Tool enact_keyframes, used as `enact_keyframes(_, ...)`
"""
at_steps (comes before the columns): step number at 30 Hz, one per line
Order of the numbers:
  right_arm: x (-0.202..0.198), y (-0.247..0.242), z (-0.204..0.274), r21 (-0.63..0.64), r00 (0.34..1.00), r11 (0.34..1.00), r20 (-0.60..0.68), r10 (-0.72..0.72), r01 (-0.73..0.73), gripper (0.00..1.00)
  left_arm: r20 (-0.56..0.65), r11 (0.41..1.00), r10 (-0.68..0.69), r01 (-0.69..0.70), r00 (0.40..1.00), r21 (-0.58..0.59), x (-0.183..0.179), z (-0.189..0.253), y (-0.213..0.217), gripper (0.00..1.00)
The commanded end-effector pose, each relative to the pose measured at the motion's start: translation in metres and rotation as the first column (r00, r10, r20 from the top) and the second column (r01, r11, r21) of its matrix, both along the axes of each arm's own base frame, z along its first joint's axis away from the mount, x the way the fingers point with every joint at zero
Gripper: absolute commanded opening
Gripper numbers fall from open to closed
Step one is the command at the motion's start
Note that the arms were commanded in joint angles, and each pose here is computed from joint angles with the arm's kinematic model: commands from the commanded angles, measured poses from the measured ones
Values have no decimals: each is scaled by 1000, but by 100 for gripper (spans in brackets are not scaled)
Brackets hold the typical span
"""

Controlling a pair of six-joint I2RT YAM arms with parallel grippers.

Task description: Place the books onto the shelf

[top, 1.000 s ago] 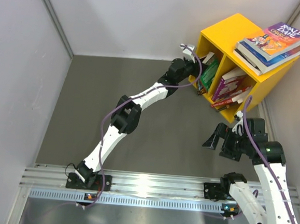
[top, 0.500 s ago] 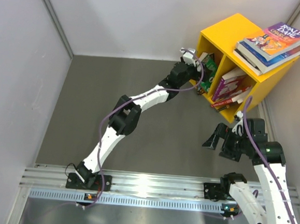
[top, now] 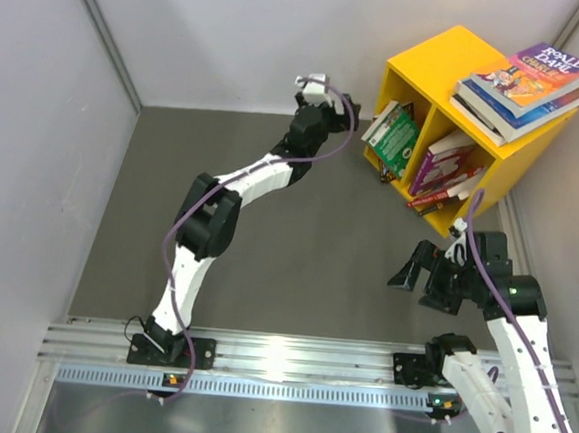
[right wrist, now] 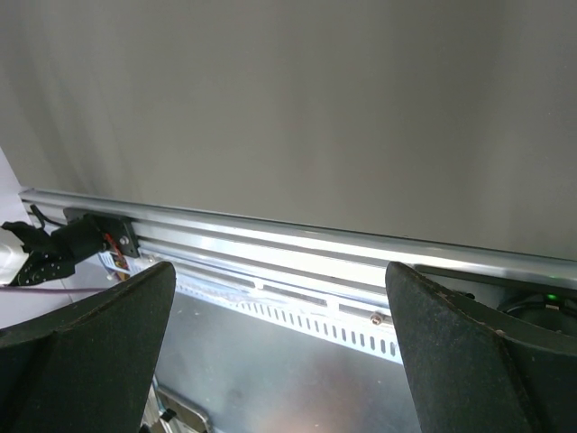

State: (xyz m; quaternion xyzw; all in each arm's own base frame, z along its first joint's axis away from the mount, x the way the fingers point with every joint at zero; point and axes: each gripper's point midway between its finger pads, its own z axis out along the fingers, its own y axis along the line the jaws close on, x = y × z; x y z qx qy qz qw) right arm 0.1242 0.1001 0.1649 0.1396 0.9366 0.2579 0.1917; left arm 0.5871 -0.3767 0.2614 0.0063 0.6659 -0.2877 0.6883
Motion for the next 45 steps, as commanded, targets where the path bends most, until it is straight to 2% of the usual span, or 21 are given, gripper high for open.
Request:
enact_keyframes(1,9,0,10,15,998,1000,64,-12,11,100,21,999,34,-33,999,-37,-31,24,25,97)
enact_keyframes(2,9,-1,10,8,998,1000,64,-12,12,100,33,998,29,-27,999,-65,-42,35,31,88)
enact_keyframes(4,10,-1,10,6,998,1000,66,-9,8,100,-57,998,-11,8,998,-58,-60,-6,33,62)
enact_keyframes(5,10,-1,9,3,998,1000,62,-8,8,100,-68,997,-30,25,997,-71,-69,-6,35,34)
enact_keyframes(9,11,-1,7,2,998,1000,61,-5,5,100,-176,995,-88,77,980,-65,-97,-52,25,0)
enact_keyframes(17,12,1,4,9,999,1000,54,4,-5,100,-262,987,-161,150,952,-61,-90,-93,-36,0)
enact_keyframes(22,8,-3,6,-13,998,1000,58,1,-1,100,-237,976,-203,176,950,-132,-70,-73,-80,0)
enact_keyframes(23,7,-4,6,-20,998,1000,63,4,-2,100,-270,978,-201,175,942,-117,-66,-92,-87,0)
enact_keyframes(24,7,-5,7,-24,998,1000,66,4,-2,99,-227,972,-217,189,949,-141,-61,-69,-100,0)
enact_keyframes(26,6,-7,7,-34,998,999,66,4,-1,100,-263,976,-211,186,942,-115,-57,-92,-113,0)
enact_keyframes(27,6,-7,8,-36,998,999,68,4,-2,100,-220,972,-213,184,952,-147,-49,-66,-120,0)
enact_keyframes(29,5,-7,8,-42,998,999,70,10,-7,100,-236,975,-206,177,950,-136,-42,-83,-128,0)
enact_keyframes(30,5,-8,8,-42,998,999,68,9,-6,100,-203,972,-199,168,959,-164,-37,-67,-130,0)
enact_keyframes(36,7,-9,9,-57,997,998,72,24,-20,99,-210,984,-145,118,967,-135,-32,-77,-119,0)
enact_keyframes(37,7,-9,8,-61,997,998,70,28,-24,100,-185,982,-144,117,972,-151,-36,-54,-113,0)
enact_keyframes(38,8,-10,8,-63,997,998,71,29,-24,100,-222,986,-137,111,965,-126,-43,-78,-107,0)
enact_keyframes(39,8,-10,6,-64,997,998,64,31,-26,100,-168,979,-146,118,975,-167,-49,-44,-101,0)
enact_keyframes(42,11,-9,5,-65,997,997,67,42,-37,100,-196,983,-134,105,971,-152,-65,-56,-84,0)
enact_keyframes(43,11,-8,4,-63,997,997,63,45,-41,100,-147,977,-136,108,980,-186,-73,-25,-77,0)
enact_keyframes(44,12,-8,4,-63,997,997,62,45,-41,100,-174,982,-124,96,977,-161,-79,-43,-69,0)
enact_keyframes(45,13,-8,3,-61,997,997,63,48,-44,100,-142,978,-122,95,982,-185,-84,-22,-63,0)
